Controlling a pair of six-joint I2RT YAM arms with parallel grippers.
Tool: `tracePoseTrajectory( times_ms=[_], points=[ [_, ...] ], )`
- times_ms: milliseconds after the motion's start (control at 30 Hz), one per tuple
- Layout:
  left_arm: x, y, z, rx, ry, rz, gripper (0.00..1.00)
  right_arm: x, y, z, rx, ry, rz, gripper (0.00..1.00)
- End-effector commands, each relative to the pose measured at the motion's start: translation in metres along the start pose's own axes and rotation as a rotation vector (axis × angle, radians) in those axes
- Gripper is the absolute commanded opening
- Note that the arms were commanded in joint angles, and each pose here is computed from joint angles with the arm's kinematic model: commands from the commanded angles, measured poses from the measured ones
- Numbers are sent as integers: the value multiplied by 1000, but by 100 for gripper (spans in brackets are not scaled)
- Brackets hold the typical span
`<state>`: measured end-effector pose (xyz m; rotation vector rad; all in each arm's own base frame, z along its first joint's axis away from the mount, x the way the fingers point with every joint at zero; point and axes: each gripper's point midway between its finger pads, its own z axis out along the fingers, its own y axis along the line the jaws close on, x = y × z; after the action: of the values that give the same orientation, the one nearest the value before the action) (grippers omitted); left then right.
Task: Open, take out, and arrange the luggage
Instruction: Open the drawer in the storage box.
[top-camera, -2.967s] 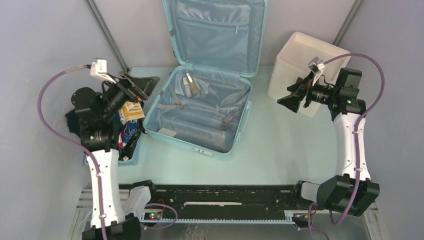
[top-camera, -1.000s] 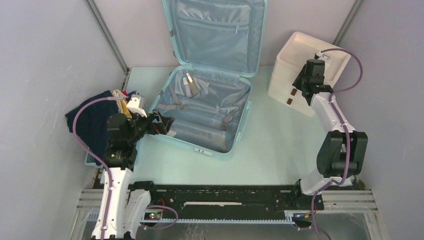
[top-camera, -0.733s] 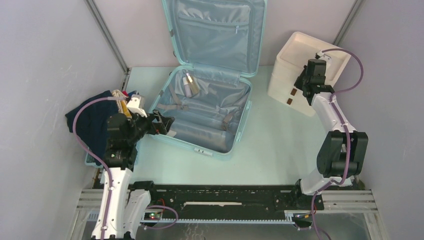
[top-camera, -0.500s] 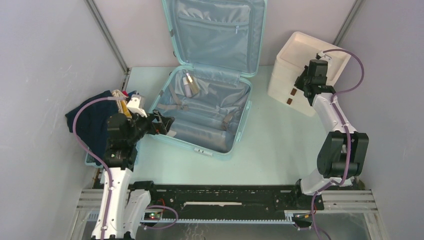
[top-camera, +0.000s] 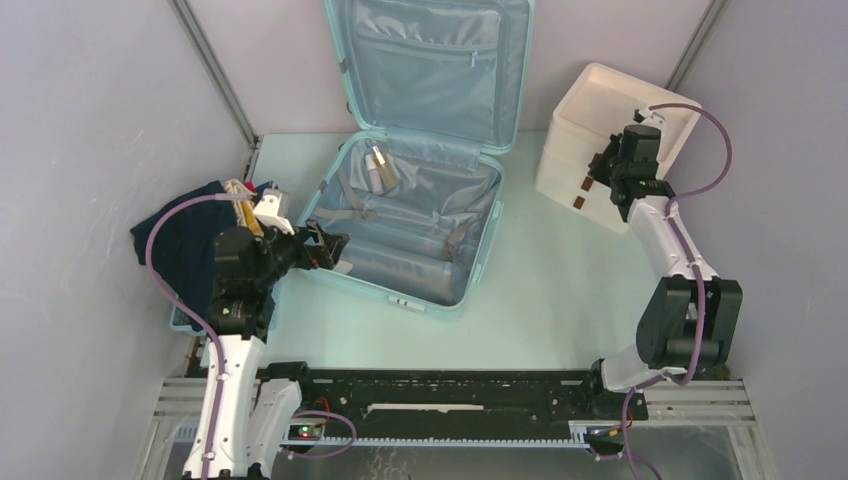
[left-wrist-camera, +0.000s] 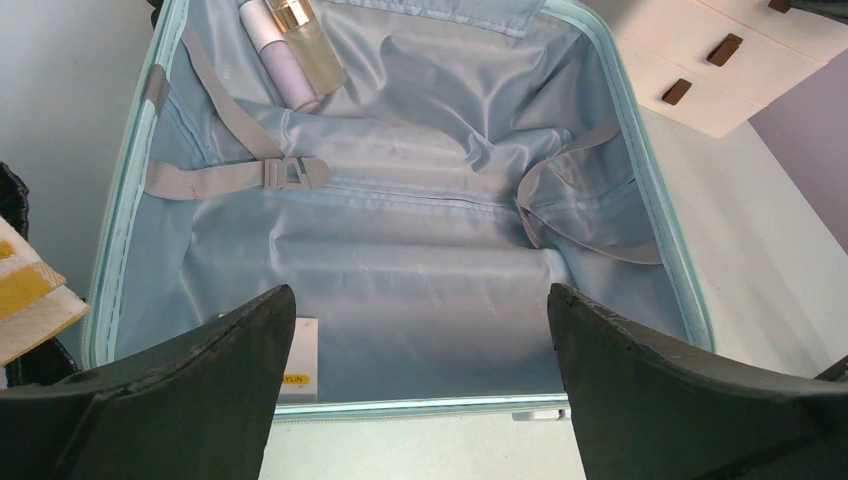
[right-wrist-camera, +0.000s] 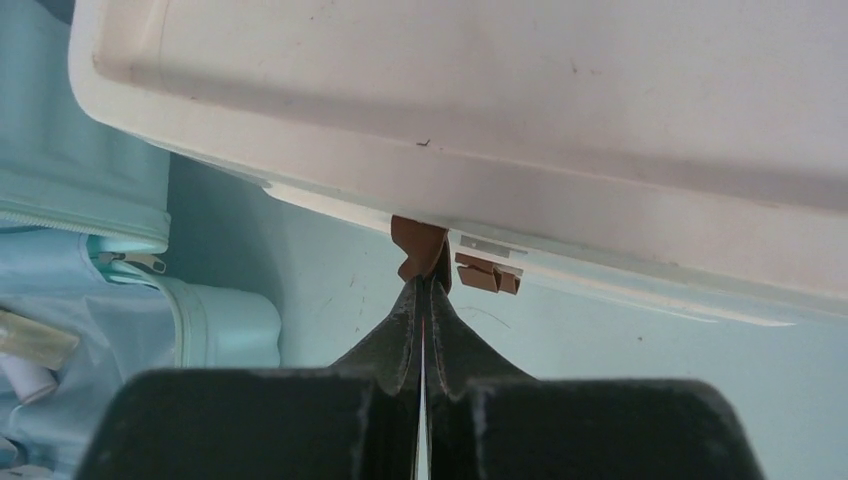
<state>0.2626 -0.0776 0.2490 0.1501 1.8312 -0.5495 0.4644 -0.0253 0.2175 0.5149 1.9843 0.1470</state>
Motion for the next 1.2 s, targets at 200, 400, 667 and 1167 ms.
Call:
tracePoseTrajectory(
  times_ms=[200,400,667,1167],
  points=[
    [3,-2,1,24,1,31,100,-5,18,-32,-113,-48,22,0],
    [2,-3,1,28,1,31,100,13,19,-47,-151,-18,5,0],
    [2,-4,0,33,-2,36,100,46,32,-76,-255,23,-77,0],
    [-11,-21,-6,82,-54,6,100,61,53,-129,-552,52,-318,100]
  ],
)
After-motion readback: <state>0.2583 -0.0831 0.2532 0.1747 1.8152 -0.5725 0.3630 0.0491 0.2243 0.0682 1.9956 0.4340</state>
